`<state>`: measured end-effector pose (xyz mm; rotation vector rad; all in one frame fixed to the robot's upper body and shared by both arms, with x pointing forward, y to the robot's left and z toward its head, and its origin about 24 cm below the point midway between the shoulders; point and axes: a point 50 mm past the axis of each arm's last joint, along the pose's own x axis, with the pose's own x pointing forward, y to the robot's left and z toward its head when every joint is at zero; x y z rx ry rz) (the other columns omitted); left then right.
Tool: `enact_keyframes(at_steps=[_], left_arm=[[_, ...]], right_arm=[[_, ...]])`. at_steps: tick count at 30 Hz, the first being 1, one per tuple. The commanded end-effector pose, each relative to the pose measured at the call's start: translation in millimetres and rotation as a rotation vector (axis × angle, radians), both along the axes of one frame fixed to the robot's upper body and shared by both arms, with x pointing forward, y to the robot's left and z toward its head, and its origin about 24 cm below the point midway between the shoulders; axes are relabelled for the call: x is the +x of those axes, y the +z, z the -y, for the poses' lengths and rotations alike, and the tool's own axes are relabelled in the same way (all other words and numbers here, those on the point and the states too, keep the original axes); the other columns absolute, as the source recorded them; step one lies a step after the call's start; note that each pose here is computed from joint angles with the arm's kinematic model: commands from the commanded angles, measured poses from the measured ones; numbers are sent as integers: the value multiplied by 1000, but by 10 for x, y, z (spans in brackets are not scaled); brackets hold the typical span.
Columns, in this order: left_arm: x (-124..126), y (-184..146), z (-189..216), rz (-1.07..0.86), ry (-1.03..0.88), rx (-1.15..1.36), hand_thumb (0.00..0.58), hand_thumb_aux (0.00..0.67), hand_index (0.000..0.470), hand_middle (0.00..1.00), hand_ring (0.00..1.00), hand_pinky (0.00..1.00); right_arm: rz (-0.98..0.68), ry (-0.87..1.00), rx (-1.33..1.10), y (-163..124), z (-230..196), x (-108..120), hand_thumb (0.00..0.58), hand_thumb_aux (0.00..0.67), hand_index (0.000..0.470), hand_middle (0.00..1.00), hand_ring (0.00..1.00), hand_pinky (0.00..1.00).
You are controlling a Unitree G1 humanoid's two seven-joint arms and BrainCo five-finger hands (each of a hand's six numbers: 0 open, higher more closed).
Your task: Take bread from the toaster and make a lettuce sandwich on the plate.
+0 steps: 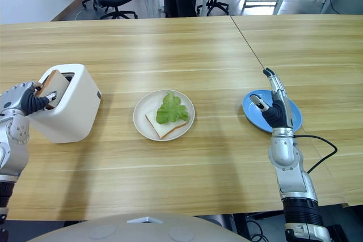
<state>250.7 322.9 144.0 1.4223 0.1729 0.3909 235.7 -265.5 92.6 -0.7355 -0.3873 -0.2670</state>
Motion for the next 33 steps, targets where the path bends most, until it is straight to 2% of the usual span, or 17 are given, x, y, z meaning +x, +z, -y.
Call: enact_keyframes(at_steps=[1,4,9,12,14,18,22,26,33], left_arm=[[-12,326,151,227,-76,45,580,670,460,1000,1000,1000],[-118,678,355,485,-166,76,580,670,460,1000,1000,1000],[-300,970,465,750,-251,11,580,670,460,1000,1000,1000],[-339,1062,552,839,-350,-127,580,670,460,1000,1000,1000],[-250,1019,643,812,-436,-259,580,670,460,1000,1000,1000],[79,671,940,622,-602,-676,580,670,460,1000,1000,1000],[389,86,1302,303,-676,-1028,580,670,460,1000,1000,1000],[614,-421,1551,40,-685,-1179,580,670,460,1000,1000,1000],[858,-907,1899,-260,-696,-1240,580,670,460,1000,1000,1000]], right_arm=[[-14,-5,17,-28,5,3,0,0,0,0,0,0],[-15,-2,33,-36,-3,-2,0,0,0,0,0,0],[-21,-3,40,-52,-10,-5,0,0,0,0,0,0],[-25,-3,44,-68,-15,-11,0,0,0,0,0,0],[-29,-5,49,-87,-22,-15,0,0,0,0,0,0],[-34,-4,59,-115,-50,-8,0,0,0,0,0,0],[-36,2,64,-126,-72,13,0,0,0,0,0,0],[-43,4,67,-147,-77,15,0,0,0,0,0,0],[-55,18,65,-184,-120,44,0,0,0,0,0,0]])
